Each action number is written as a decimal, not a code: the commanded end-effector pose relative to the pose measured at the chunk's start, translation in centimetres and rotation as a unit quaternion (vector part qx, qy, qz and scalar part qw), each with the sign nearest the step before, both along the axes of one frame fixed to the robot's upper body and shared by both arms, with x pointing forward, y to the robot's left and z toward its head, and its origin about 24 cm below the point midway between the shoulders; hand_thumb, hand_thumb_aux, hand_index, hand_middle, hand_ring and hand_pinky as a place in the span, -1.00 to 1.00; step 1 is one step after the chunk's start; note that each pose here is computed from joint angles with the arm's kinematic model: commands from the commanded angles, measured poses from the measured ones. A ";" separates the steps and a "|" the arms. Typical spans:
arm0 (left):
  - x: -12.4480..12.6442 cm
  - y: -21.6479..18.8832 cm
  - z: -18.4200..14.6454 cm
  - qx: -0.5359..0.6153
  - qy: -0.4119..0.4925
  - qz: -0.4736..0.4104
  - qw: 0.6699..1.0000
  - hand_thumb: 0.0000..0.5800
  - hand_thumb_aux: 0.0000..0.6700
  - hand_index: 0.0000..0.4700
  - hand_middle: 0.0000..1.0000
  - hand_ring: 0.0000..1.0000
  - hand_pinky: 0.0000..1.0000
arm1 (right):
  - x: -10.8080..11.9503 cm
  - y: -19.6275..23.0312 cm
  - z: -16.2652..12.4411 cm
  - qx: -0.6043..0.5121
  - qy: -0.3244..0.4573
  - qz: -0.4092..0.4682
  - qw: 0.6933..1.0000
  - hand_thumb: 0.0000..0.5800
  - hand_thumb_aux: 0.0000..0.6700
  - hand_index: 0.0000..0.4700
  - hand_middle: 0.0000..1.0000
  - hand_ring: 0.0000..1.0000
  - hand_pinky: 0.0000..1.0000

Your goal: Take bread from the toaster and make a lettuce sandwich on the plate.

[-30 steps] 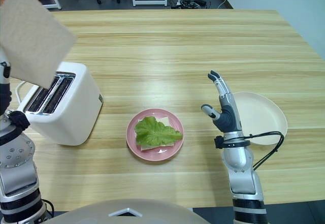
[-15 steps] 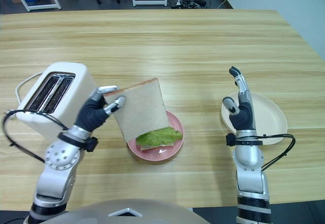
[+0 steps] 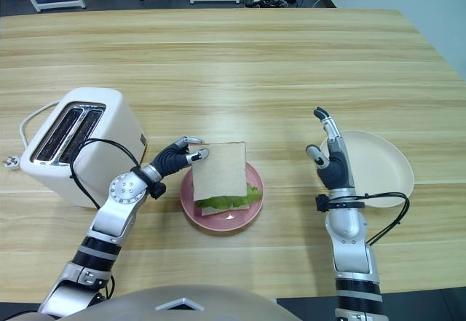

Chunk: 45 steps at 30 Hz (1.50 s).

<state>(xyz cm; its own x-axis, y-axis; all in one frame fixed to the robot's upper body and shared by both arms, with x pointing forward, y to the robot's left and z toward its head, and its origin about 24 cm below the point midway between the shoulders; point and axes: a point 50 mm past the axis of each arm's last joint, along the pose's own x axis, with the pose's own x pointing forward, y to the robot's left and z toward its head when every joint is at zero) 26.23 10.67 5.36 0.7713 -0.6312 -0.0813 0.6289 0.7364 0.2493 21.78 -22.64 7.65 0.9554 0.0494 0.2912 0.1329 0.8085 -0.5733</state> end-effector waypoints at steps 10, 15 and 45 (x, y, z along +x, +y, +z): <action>-0.2 -0.5 -3.6 0.083 0.023 0.024 0.996 1.00 1.00 1.00 1.00 1.00 1.00 | -0.3 2.0 -0.9 -0.095 0.000 0.058 0.994 -1.00 -1.00 -1.00 -1.00 -1.00 -1.00; -0.3 0.1 -4.2 0.111 0.021 0.026 0.993 1.00 1.00 1.00 1.00 1.00 1.00 | -2.2 5.7 -1.7 -0.264 -0.039 0.193 0.944 -1.00 -1.00 -1.00 -1.00 -1.00 -1.00; -0.5 1.6 4.5 0.392 -0.563 0.222 0.693 -1.00 -1.00 -1.00 -1.00 -1.00 -1.00 | -4.9 8.8 -11.7 -0.500 0.069 0.373 0.779 -1.00 -1.00 -1.00 -1.00 -1.00 -1.00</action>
<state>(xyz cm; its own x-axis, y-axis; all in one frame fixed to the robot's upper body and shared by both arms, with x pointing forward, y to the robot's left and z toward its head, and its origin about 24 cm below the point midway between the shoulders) 26.06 12.30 8.78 0.8034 -0.3865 0.4530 -0.4152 0.1817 0.8914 19.73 -12.64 -0.12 0.6435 0.7628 -0.0637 -0.0780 -0.0175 -0.9968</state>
